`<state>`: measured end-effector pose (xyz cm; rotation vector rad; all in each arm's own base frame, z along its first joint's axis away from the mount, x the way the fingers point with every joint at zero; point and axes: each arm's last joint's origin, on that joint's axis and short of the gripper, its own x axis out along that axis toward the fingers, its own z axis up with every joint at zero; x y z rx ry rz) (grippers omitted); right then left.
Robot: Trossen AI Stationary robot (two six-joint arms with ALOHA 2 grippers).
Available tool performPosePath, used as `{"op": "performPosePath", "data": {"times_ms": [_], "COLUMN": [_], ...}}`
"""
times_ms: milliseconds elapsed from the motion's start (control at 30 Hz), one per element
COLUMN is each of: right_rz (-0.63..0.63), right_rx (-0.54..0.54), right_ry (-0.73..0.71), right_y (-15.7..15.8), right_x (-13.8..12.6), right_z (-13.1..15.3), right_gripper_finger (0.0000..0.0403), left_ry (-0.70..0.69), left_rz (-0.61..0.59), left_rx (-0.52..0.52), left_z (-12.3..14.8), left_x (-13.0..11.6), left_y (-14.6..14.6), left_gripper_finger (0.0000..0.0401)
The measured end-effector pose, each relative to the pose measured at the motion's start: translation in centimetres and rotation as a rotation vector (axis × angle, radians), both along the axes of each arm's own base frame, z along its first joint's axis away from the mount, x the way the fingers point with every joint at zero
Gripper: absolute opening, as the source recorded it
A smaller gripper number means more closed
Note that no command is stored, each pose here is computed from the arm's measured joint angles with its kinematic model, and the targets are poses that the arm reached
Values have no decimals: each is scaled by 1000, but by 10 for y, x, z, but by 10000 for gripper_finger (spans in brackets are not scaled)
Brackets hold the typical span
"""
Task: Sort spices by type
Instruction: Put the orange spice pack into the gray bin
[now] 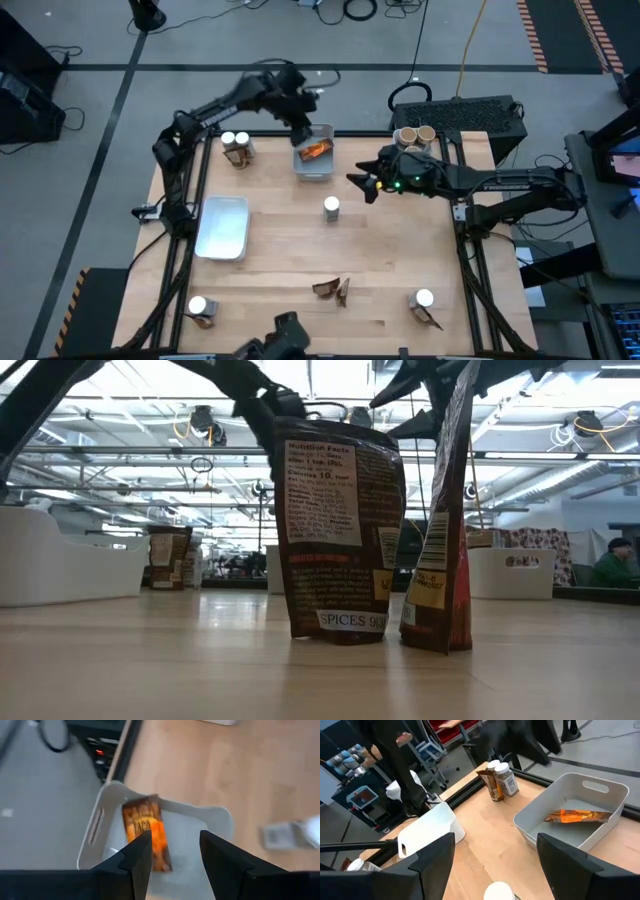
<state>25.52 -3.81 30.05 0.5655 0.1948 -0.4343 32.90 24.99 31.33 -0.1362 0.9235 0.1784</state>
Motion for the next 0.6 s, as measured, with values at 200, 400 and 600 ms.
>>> {"op": "performPosePath", "data": {"times_ms": [200, 400, 600], "right_rz": [-1, 0, 5], "right_rx": [-5, -4, 2], "right_ry": [-4, -2, 17], "right_y": [0, 0, 0], "right_x": [-1, -1, -2], "right_z": [1, 1, -1], "right_gripper_finger": [263, 263, 263], "left_ry": [25, 64, 126], "left_rz": [58, 75, 67], "left_rx": [203, 221, 159], "left_z": [-27, -64, -101], "left_x": [26, 44, 54], "left_y": [-17, -15, -10], "left_gripper_finger": [169, 169, 169]}}
